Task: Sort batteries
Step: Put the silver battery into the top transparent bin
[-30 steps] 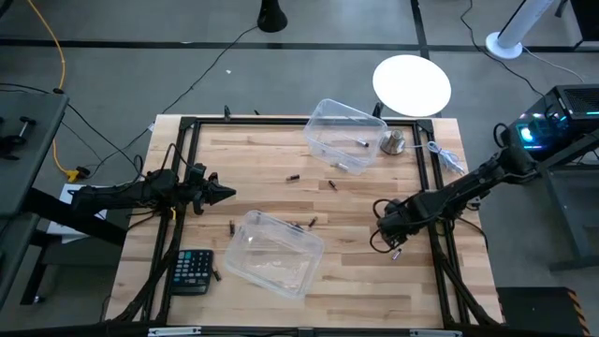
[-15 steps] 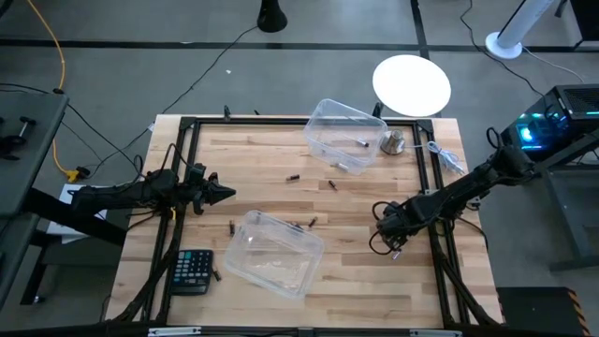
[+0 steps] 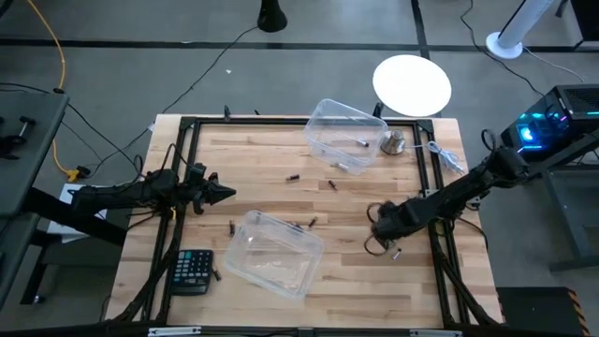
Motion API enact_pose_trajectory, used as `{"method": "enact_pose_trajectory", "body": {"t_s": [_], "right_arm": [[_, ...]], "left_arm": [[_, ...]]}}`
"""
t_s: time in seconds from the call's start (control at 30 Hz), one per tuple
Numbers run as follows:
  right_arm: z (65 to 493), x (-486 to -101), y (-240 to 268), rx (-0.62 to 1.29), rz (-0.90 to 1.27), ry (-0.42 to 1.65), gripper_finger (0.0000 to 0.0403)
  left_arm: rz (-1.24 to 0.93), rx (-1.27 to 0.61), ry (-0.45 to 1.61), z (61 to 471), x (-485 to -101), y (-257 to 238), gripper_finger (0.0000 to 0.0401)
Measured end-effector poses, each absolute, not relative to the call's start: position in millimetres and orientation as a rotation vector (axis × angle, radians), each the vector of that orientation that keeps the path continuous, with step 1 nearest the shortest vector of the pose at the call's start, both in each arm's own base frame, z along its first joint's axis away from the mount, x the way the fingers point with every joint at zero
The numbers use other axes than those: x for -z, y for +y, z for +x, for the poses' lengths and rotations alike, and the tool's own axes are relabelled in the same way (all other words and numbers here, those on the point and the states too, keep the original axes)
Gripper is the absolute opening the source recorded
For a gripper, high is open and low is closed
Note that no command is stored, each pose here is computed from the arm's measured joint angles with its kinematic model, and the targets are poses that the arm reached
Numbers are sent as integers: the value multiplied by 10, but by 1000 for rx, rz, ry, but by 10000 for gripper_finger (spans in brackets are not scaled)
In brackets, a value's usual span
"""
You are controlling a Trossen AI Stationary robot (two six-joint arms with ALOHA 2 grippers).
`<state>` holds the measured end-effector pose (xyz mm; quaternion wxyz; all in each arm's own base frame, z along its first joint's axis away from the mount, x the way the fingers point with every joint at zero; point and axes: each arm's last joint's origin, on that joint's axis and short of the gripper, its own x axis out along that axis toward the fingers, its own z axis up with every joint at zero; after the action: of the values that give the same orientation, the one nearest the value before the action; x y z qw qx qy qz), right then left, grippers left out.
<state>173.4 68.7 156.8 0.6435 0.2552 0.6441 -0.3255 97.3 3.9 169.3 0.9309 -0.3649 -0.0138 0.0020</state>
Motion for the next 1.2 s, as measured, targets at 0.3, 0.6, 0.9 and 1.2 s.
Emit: {"method": "enact_pose_trajectory", "body": {"t_s": [0.3, 0.6, 0.9, 1.2], "right_arm": [[2225, -2662, 303, 925, 464, 879, 5], [2473, -2892, -609, 1069, 515, 608, 44], [2415, -2928, -749, 1001, 539, 669, 184], [2266, -3003, 231, 665, 774, 885, 210]], "left_arm": [[-747, -4, -29, 973, -1693, 39, 0], [-747, -4, -28, 973, -1693, 39, 0], [-747, -4, -28, 973, -1693, 39, 0], [-747, -5, -29, 973, -1693, 39, 0]]}}
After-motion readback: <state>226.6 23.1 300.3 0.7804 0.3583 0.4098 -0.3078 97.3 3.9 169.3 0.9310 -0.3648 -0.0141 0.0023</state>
